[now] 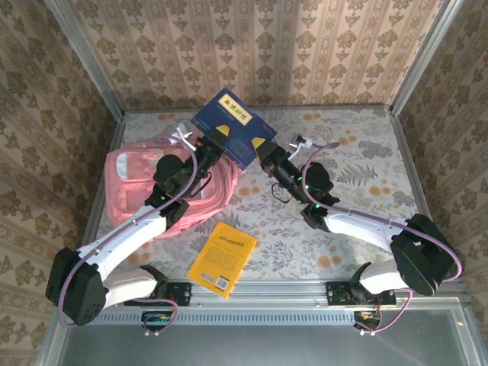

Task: Pack books, pencil case, and school supplies into a backpack

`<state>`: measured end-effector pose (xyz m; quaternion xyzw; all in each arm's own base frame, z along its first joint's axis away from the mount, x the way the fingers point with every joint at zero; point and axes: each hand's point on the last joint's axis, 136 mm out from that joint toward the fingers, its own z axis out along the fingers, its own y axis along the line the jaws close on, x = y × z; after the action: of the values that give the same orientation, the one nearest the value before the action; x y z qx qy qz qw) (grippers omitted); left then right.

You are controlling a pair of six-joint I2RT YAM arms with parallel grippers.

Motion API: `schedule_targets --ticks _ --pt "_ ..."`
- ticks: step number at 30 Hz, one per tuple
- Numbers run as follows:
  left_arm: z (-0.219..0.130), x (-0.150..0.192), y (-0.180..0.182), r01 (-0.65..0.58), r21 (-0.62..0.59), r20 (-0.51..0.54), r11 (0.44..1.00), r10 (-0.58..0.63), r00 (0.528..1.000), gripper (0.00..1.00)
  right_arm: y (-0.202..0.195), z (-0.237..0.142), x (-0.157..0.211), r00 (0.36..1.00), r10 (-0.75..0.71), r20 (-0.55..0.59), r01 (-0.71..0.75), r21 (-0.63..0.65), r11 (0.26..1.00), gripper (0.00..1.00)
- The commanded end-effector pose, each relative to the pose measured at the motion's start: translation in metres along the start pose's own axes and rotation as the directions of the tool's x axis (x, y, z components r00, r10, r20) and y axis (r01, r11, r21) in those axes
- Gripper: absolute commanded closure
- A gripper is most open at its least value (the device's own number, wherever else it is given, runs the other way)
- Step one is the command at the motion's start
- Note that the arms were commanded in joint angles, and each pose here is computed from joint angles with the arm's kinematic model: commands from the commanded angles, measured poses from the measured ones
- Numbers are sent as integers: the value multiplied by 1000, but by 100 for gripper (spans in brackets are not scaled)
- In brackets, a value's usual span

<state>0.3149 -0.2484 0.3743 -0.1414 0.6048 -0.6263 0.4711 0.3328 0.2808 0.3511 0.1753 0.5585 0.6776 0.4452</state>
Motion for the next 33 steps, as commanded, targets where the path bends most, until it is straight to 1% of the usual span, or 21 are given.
schedule_targets --ticks 1,2,6,10,12,14,17,18,19,20,22,23,24,25,26,27,29,30,33 --pt "1 -1 -5 -17 18 5 1000 17 1000 100 29 1 -9 1000 -6 28 8 -84 996 86" --pt "1 -1 -5 -19 13 3 1000 19 1000 100 30 1 -9 1000 -8 26 10 -82 997 85" --pt "3 3 -3 -14 8 -17 1000 14 1000 100 27 2 -9 1000 -12 20 13 -69 998 78" --pt "5 6 0 1 6 -32 1000 -1 999 100 24 4 -9 1000 -10 18 11 -63 998 78" --pt "6 8 0 3 6 -37 1000 -3 999 100 25 5 -8 1000 -10 13 11 -66 998 82" --pt "6 8 0 2 6 -40 1000 -2 999 100 23 6 -7 1000 -9 9 10 -61 998 87" --pt "6 9 2 -2 2 -43 1000 2 999 100 21 6 -7 1000 -10 8 11 -51 999 98" --pt "5 10 3 -4 0 -46 1000 4 999 100 20 6 -7 1000 -15 9 15 -46 999 100" --pt "5 10 3 -12 1 -50 1000 13 999 100 17 4 -8 1000 -24 13 24 -28 999 100" --pt "5 10 3 -20 -2 -56 1000 20 998 95 14 2 -9 999 -31 16 31 -15 999 100" --pt "1 7 9 -43 -33 -85 999 40 996 67 -2 -6 -16 998 -45 39 42 62 997 100" --pt "-3 5 12 -59 -54 -99 997 53 994 56 -13 -14 -22 997 -55 59 47 117 992 100" --pt "-8 3 17 -81 -89 -123 993 70 990 47 -24 -24 -29 994 -75 80 60 180 982 100" --pt "-14 2 25 -104 -146 -155 984 81 985 41 -34 -35 -36 990 -99 97 73 239 968 100" --pt "-23 0 37 -143 -224 -193 964 100 976 39 -41 -45 -42 986 -129 109 92 294 951 100" --pt "-32 -2 49 -202 -300 -238 932 131 962 39 -48 -60 -51 976 -182 120 127 364 923 100" --pt "-50 -6 71 -306 -415 -320 857 177 931 38 -57 -82 -63 957 -264 120 182 464 867 100" --pt "-58 -8 83 -347 -464 -358 815 186 915 38 -60 -94 -70 945 -303 120 206 499 841 100" --pt "-75 -15 112 -426 -558 -444 712 177 878 34 -69 -118 -84 934 -332 134 215 534 818 100"
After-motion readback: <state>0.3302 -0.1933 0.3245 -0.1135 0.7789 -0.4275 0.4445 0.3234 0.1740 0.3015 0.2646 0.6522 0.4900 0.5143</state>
